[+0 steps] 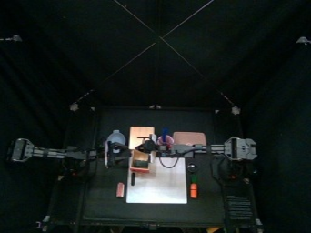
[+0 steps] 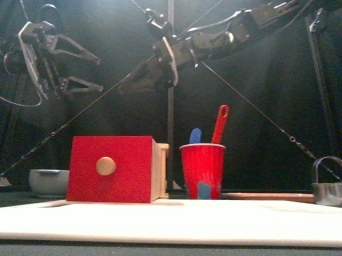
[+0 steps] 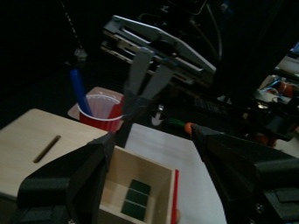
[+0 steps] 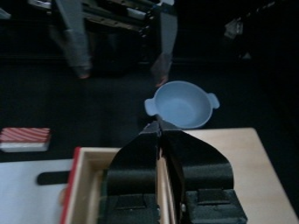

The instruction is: Grab sushi roll inside drawer

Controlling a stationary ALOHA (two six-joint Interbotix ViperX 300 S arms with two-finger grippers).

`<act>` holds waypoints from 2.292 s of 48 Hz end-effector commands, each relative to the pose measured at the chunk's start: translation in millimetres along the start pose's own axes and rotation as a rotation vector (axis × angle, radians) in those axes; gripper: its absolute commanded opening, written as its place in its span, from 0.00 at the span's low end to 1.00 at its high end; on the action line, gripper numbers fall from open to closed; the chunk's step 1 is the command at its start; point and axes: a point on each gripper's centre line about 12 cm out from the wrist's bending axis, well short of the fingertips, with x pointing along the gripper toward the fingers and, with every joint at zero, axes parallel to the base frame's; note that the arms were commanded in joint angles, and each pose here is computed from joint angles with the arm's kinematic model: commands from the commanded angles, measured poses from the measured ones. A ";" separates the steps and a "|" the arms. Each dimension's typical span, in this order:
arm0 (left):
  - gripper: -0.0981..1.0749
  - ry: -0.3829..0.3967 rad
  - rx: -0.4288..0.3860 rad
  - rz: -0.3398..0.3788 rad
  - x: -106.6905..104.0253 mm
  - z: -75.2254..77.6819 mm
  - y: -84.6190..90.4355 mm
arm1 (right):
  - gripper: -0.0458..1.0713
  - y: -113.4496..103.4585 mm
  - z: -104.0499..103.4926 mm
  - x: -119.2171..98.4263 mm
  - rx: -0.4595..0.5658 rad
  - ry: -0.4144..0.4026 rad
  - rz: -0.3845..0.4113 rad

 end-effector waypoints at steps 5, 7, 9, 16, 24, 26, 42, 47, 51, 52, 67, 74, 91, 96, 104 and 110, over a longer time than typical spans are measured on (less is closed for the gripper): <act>0.93 -0.025 0.047 -0.021 -0.1 6.0 -1.6 | 0.05 15.6 16.8 -38.5 0.038 -0.005 0.030; 0.93 -0.021 0.048 -0.022 -0.6 4.9 -1.4 | 0.05 19.8 13.0 -45.0 0.033 0.003 0.039; 0.94 -0.023 0.047 -0.021 -0.6 5.1 -1.3 | 0.05 25.1 9.0 -53.5 0.027 0.008 0.051; 0.94 -0.032 0.046 -0.024 1.1 8.7 -2.4 | 0.05 37.5 -0.8 -74.6 0.022 0.014 0.081; 0.94 -0.038 0.047 -0.025 2.1 10.8 -3.0 | 0.05 40.4 -10.8 -90.4 0.019 0.002 0.090; 0.94 -0.039 0.047 -0.026 2.4 11.4 -3.2 | 0.05 40.4 -12.8 -93.0 0.017 -0.001 0.091; 0.94 -0.034 0.098 -0.061 2.2 10.4 -7.6 | 0.05 40.3 -22.8 -107.0 0.005 -0.006 0.092; 0.94 -0.033 0.118 -0.067 2.2 10.4 -7.5 | 0.05 40.5 -23.9 -108.0 0.006 -0.015 0.093; 0.94 -0.035 0.122 -0.068 2.0 10.8 -7.5 | 0.05 40.6 -24.3 -108.0 0.009 -0.020 0.093; 0.94 -0.032 0.122 -0.067 2.0 9.9 -7.3 | 0.05 40.6 -24.3 -108.0 0.009 -0.020 0.093; 0.94 -0.060 0.157 -0.067 5.7 19.9 -6.3 | 0.06 39.7 -28.0 -88.6 0.015 0.004 0.089; 0.94 -0.062 0.178 -0.063 6.4 21.2 -4.1 | 0.12 39.2 -23.4 -68.0 0.026 0.043 0.084; 0.94 -0.096 0.208 0.054 -6.3 26.5 22.8 | 0.62 26.3 -17.0 -9.4 0.068 0.278 0.050; 0.94 -0.106 0.226 0.061 -10.0 28.1 24.8 | 0.72 20.1 -15.7 -0.4 0.073 0.296 0.038; 0.94 -0.103 0.241 0.065 -11.9 27.2 26.2 | 0.75 11.2 -20.4 14.1 0.071 0.342 0.023; 0.94 -0.096 0.238 0.067 -12.3 25.6 26.7 | 0.75 8.9 -22.0 22.4 0.074 0.399 0.020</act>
